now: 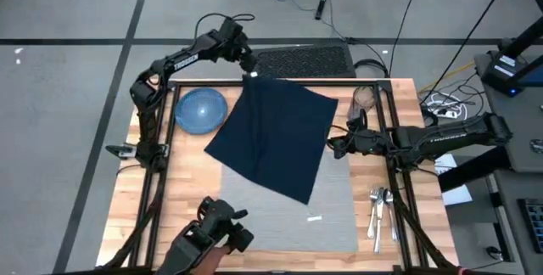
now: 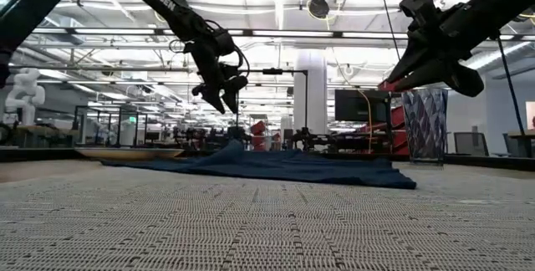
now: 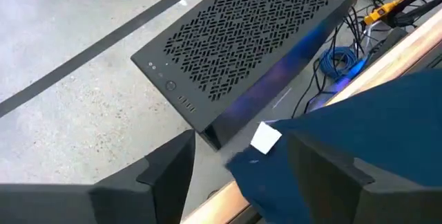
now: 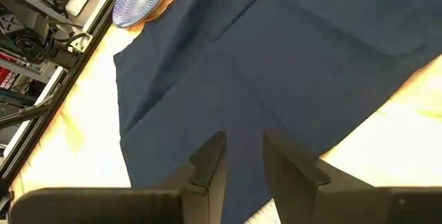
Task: Set table place
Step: Fold the dark blue napkin
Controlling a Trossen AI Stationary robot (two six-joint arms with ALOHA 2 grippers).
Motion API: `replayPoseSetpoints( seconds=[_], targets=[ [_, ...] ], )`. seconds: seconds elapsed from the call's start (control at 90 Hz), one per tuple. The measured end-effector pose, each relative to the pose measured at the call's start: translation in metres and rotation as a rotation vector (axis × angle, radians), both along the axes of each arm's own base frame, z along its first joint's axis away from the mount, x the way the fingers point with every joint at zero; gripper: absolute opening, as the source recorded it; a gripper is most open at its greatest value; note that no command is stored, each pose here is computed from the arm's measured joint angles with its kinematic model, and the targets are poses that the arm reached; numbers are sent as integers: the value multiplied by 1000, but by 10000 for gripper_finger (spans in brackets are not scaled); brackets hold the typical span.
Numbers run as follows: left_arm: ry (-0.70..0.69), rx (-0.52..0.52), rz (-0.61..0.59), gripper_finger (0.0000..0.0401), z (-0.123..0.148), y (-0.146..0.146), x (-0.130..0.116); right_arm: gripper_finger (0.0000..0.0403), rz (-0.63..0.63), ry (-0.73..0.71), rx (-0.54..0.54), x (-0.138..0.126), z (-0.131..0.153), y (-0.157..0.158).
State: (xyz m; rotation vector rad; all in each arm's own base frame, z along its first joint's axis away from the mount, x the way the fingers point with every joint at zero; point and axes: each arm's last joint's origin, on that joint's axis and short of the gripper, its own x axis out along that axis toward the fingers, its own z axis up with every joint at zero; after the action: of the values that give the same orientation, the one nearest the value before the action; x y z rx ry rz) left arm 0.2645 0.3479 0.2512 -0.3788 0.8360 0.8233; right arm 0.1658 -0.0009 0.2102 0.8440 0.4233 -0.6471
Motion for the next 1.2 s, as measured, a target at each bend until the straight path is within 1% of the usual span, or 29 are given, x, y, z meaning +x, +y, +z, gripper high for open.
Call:
replayPoseSetpoints(
  seconds=[0.211, 0.333, 0.489, 0.656, 0.744, 0.833, 0.9, 1.067, 1.144, 1.2],
  targets=[
    [13, -30, -6, 222, -2, -2, -1, 82, 0, 0, 0, 0, 0, 0],
    [12, -78, -20, 222, -4, -5, -2, 82, 0, 0, 0, 0, 0, 0],
    [13, -210, -83, 222, -9, -18, 0, 82, 0, 0, 0, 0, 0, 0],
    [39, -387, -130, 222, -14, -48, 15, 82, -1, 4, -15, 0, 0, 0],
    [40, -462, -192, 222, -15, -69, 31, 82, -13, 16, -28, 0, -1, -2],
    [36, -508, -298, 222, -15, -97, 53, 82, -43, 42, -29, 1, -4, -6],
    [52, -530, -383, 222, -15, -125, 71, 82, -62, 55, -23, 3, -6, -10],
    [108, -522, -611, 222, -15, -203, 112, 82, -44, 81, 15, 12, -13, -25],
    [144, -499, -712, 221, -16, -241, 125, 82, -24, 84, 18, 18, -16, -35],
    [168, -465, -762, 220, -16, -264, 131, 82, -16, 98, 25, 21, -20, -43]
  ],
)
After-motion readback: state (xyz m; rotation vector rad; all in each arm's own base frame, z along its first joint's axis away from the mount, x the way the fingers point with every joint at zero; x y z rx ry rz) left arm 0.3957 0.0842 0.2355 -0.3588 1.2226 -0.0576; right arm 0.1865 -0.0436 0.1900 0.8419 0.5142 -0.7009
